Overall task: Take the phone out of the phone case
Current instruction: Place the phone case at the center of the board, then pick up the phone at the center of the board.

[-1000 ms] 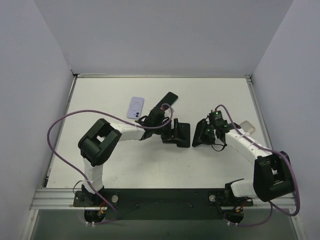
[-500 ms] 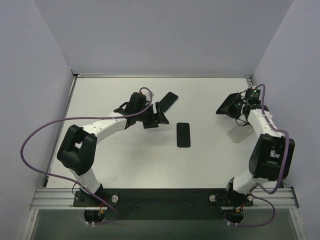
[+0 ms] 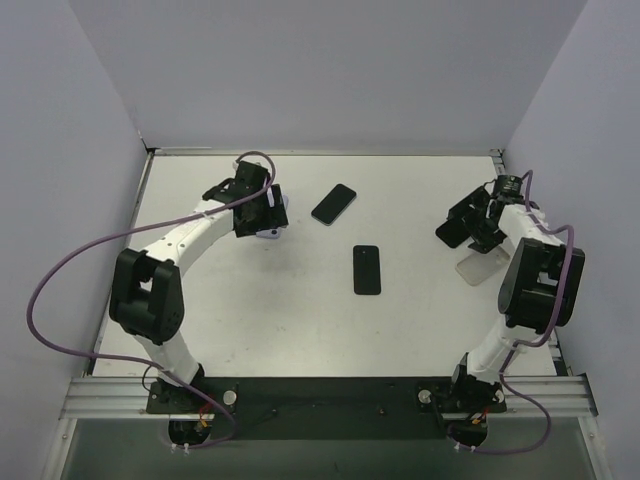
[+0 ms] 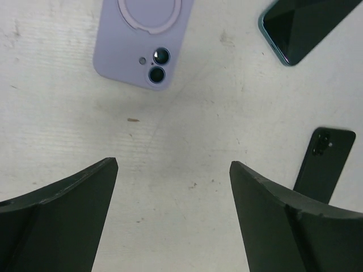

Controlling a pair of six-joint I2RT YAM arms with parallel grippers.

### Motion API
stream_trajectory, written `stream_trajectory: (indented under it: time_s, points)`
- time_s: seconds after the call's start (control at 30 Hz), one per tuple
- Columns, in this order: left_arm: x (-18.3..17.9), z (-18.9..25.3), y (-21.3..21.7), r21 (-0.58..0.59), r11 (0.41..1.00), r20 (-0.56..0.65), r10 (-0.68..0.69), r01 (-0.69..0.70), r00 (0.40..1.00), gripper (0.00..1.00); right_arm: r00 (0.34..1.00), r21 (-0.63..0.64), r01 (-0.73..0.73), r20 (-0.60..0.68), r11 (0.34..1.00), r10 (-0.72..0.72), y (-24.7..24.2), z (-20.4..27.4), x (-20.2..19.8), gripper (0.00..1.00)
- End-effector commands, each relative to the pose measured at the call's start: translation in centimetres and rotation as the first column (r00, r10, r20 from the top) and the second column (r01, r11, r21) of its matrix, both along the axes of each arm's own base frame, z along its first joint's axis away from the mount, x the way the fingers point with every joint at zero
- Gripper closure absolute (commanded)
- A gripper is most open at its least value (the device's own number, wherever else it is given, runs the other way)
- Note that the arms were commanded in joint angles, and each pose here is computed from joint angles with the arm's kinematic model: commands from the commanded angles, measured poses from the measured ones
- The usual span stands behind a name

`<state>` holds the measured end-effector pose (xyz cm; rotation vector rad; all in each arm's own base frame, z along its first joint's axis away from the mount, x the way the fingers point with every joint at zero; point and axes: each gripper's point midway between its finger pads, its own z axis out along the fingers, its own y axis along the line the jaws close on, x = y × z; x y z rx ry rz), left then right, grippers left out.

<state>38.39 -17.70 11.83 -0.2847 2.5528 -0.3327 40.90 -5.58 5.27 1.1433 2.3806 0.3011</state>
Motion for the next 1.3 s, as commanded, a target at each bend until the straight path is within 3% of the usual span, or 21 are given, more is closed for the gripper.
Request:
stream_trajectory:
  time_s: [0.0,0.13,0.33,0.6,0.97,1.27]
  points:
    - [2.2,-0.4,2.9,0.190,0.982,0.033,0.000,-0.007,0.999,0.06,0.998,-0.092,0.048,0.037,0.995,-0.045,-1.3,3.9,-1.4,0.04]
    - [4.5,-1.3,2.6,0.208,0.976,0.032,-0.070,0.062,0.997,0.03,0.997,-0.085,0.025,0.072,0.996,-0.019,-0.2,5.1,-2.8,0.03]
    - [6.8,-5.0,2.0,0.256,0.950,-0.099,-0.160,0.181,0.982,0.03,0.992,-0.075,-0.041,0.112,0.996,0.049,2.8,6.2,-5.5,0.03]
    - [9.0,-6.6,2.0,0.301,0.928,-0.123,-0.188,0.217,0.975,0.03,0.984,-0.042,-0.088,0.151,0.995,0.093,4.6,7.4,-7.2,0.03]
    - [8.9,-10.0,3.1,0.349,0.906,-0.203,-0.175,0.238,0.964,0.02,0.976,-0.039,-0.115,0.184,0.993,0.121,5.6,8.9,-7.8,0.02]
    - [8.5,-10.9,3.8,0.297,0.930,-0.222,-0.152,0.215,0.963,0.03,0.975,-0.034,-0.124,0.179,0.992,0.128,6.2,8.7,-8.0,0.02]
